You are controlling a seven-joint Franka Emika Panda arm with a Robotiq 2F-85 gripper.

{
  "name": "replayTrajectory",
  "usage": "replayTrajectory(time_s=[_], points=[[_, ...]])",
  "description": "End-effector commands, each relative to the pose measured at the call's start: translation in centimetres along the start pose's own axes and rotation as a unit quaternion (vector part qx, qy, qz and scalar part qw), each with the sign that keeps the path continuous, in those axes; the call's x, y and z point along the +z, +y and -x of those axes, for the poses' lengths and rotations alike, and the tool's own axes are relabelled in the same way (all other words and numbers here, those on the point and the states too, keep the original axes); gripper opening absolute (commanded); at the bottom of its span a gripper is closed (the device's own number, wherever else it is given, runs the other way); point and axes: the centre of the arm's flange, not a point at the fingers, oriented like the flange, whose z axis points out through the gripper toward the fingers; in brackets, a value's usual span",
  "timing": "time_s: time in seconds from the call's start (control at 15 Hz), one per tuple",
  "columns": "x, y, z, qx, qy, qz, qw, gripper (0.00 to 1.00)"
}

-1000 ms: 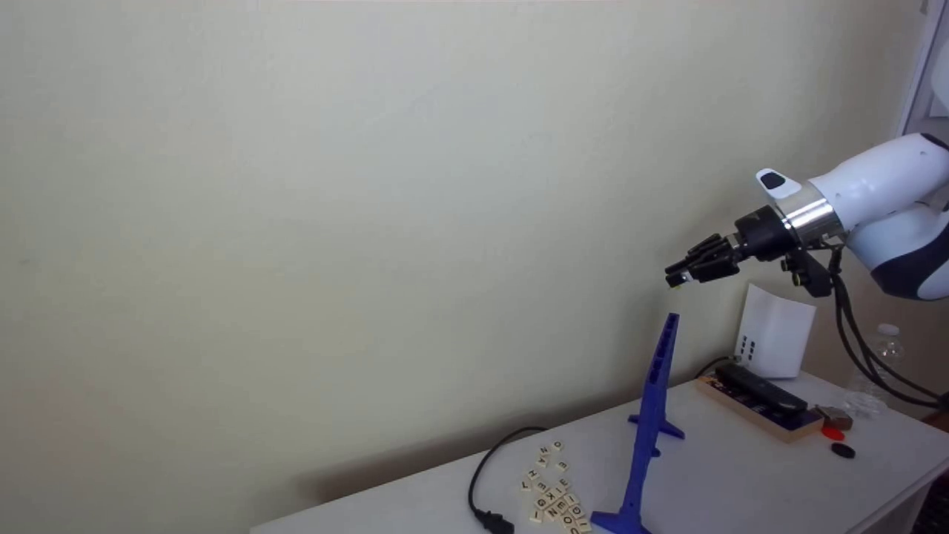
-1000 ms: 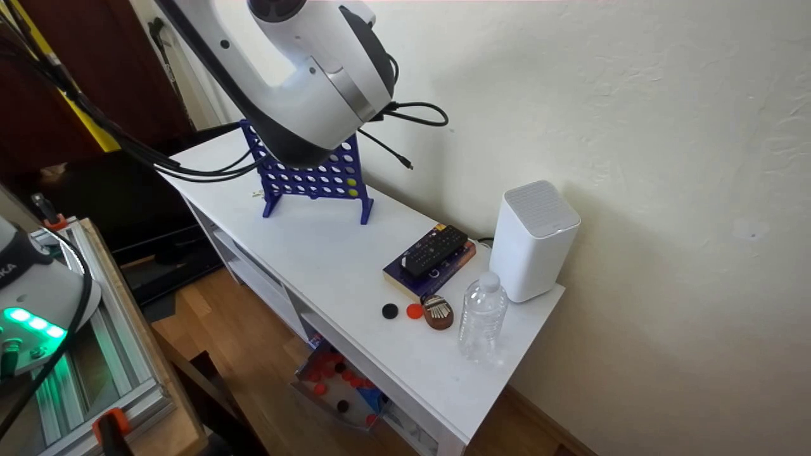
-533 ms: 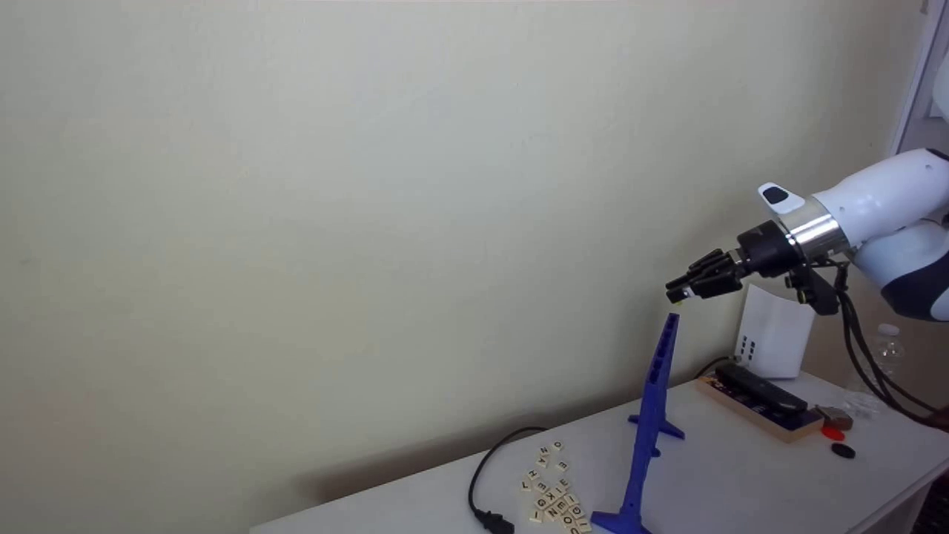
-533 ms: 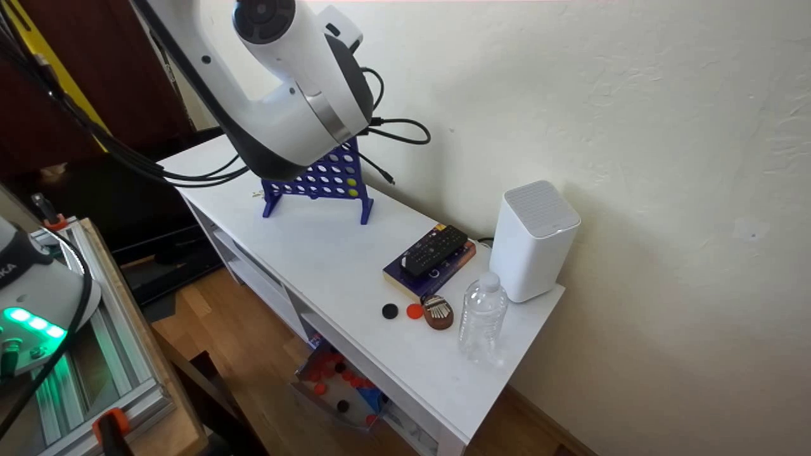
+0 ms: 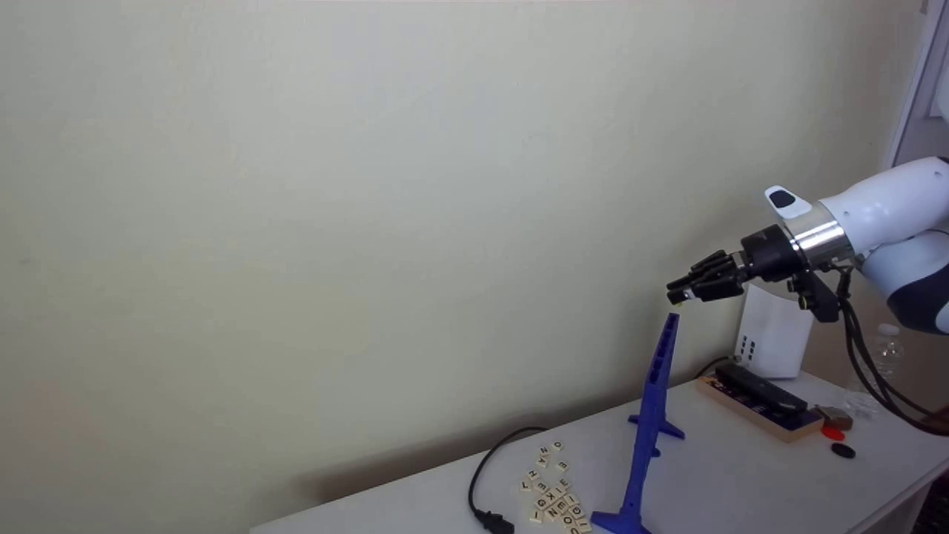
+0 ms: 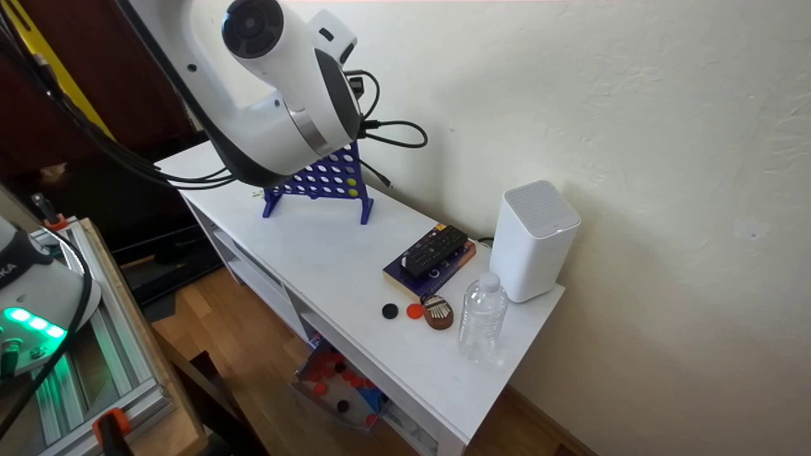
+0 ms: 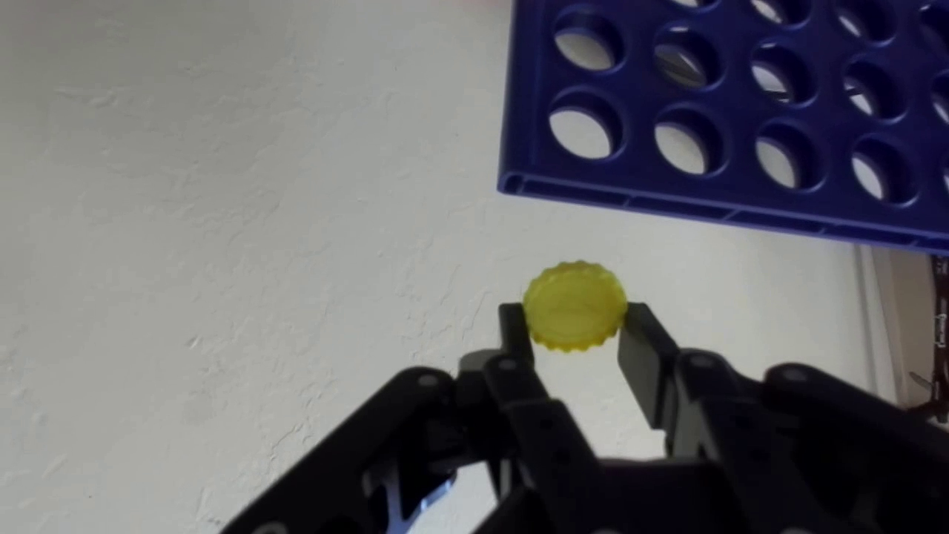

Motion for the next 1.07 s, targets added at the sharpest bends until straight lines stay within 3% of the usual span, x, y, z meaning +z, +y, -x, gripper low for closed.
replayTrajectory(time_s=[0.0, 0.2, 0.27, 1.0], points=[[0.02, 0.00, 0.03, 0.000, 0.000, 0.000, 1.0000, 0.36], [0.03, 0.00, 0.03, 0.000, 0.000, 0.000, 1.0000, 0.36], [0.12, 0.03, 0.02, 0.000, 0.002, 0.000, 1.0000, 0.11], [0.60, -0.25, 0.66, 0.001, 0.027, -0.003, 0.9996, 0.11]])
